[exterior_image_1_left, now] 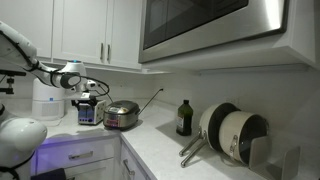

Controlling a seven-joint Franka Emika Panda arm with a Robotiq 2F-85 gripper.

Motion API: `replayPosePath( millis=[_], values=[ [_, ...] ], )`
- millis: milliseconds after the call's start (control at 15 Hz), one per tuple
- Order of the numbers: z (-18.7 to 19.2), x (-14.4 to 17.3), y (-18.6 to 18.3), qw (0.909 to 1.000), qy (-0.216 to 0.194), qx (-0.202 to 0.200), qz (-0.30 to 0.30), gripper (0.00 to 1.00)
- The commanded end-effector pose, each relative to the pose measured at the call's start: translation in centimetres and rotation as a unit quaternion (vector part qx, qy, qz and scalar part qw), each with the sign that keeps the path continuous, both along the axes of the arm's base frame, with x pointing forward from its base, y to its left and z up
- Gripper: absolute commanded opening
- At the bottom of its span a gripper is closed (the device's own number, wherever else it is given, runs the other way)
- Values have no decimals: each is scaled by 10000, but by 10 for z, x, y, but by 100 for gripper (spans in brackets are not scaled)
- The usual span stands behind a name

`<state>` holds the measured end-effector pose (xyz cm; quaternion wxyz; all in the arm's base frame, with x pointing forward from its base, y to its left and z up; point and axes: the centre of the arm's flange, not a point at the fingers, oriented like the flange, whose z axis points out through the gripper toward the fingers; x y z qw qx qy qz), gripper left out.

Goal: Push the lever on the toaster downwards

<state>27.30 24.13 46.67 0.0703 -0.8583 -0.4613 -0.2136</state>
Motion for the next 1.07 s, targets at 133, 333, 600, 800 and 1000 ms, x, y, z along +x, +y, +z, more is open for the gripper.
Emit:
replayPosePath(
  millis=[133,333,600,800,1000],
  values=[
    [5,11,42,9998,-115,188,0,100],
    [16,16,54,9997,-105,238,14,100],
    [25,19,68,9994,-168,292,93,68],
    [29,21,78,9992,-177,327,167,42],
    [30,20,83,9990,-180,344,232,20]
  ],
)
